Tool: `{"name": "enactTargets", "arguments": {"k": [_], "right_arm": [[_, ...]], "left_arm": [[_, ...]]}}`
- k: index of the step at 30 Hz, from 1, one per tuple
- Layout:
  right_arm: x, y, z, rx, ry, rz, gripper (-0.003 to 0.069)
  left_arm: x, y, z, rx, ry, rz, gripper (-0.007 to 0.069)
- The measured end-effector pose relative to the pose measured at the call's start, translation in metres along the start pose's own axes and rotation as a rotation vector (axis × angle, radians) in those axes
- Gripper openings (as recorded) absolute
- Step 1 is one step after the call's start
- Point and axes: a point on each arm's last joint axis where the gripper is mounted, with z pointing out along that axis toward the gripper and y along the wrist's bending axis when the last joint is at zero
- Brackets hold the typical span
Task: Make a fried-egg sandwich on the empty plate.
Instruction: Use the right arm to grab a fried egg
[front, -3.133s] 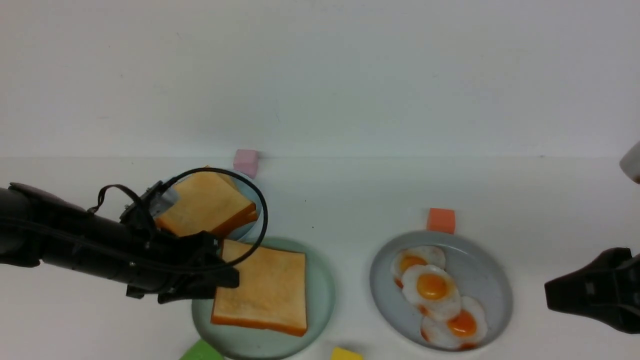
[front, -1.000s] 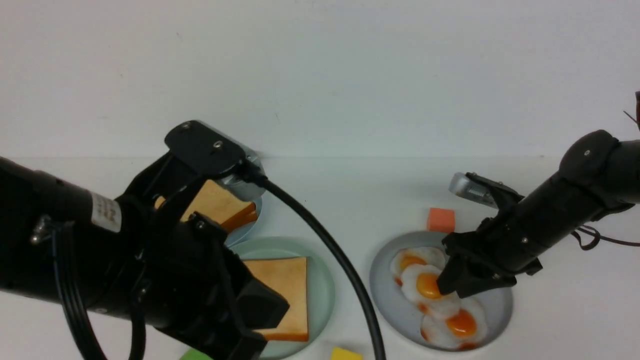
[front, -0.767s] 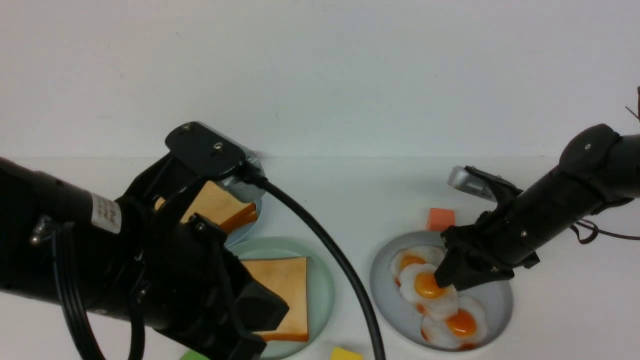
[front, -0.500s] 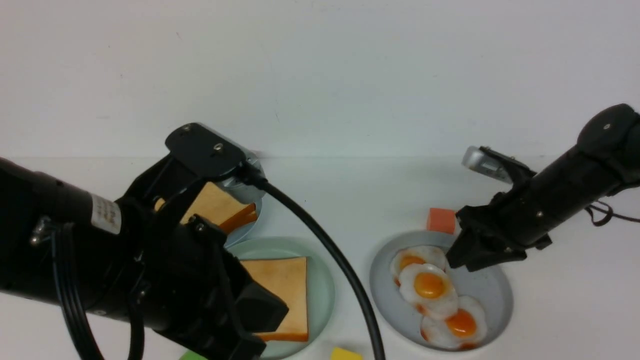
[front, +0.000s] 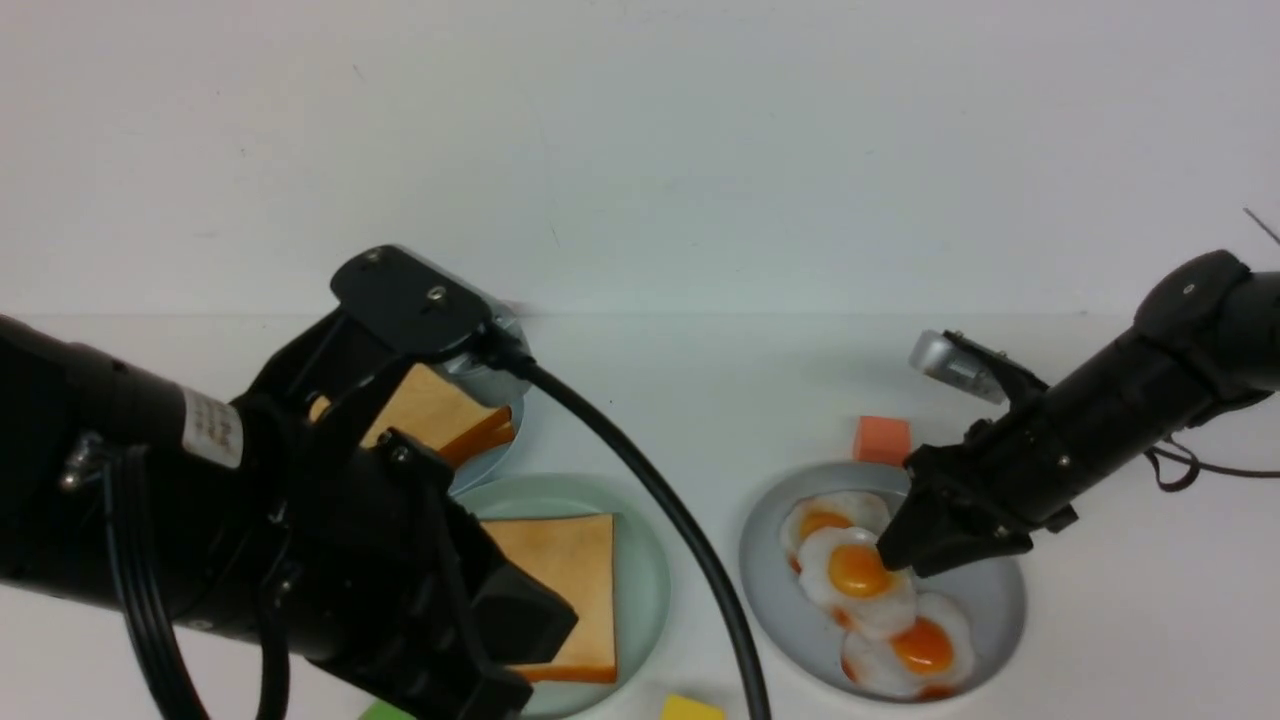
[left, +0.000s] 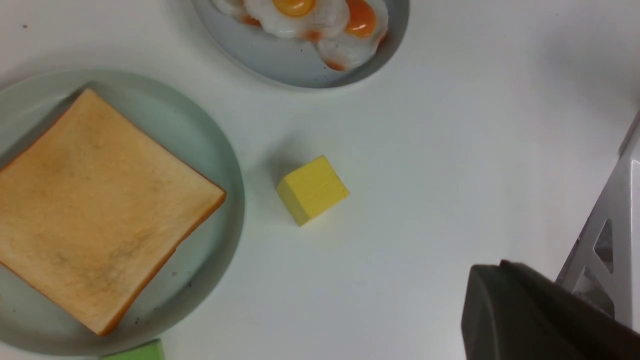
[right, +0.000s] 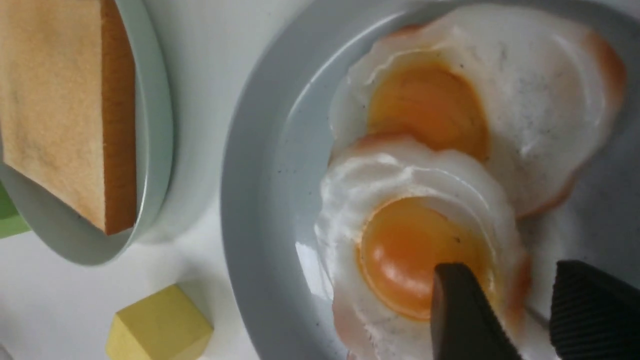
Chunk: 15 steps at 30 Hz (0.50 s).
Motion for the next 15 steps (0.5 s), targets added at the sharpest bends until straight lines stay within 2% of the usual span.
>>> {"name": "enactTargets", "arguments": {"k": [8, 12, 15], "right_arm": [[-0.0001, -0.0030, 0.0066, -0.023, 0.007, 0.024, 0.0275], [0.0004, -0.0025, 0.0066, -0.028, 0.012, 0.012, 0.0208], [0.0015, -0.0025, 0.0071, -0.033, 0.025, 0.006, 0.0113]], "left_arm": [[0.0000, 0.0000, 0.0000, 0.000, 0.000, -0.002, -0.0003], [0.0000, 0.0000, 0.0000, 0.000, 0.000, -0.016, -0.0001], [0.0000, 0.0000, 0.0000, 0.000, 0.000, -0.022, 0.0001]]}}
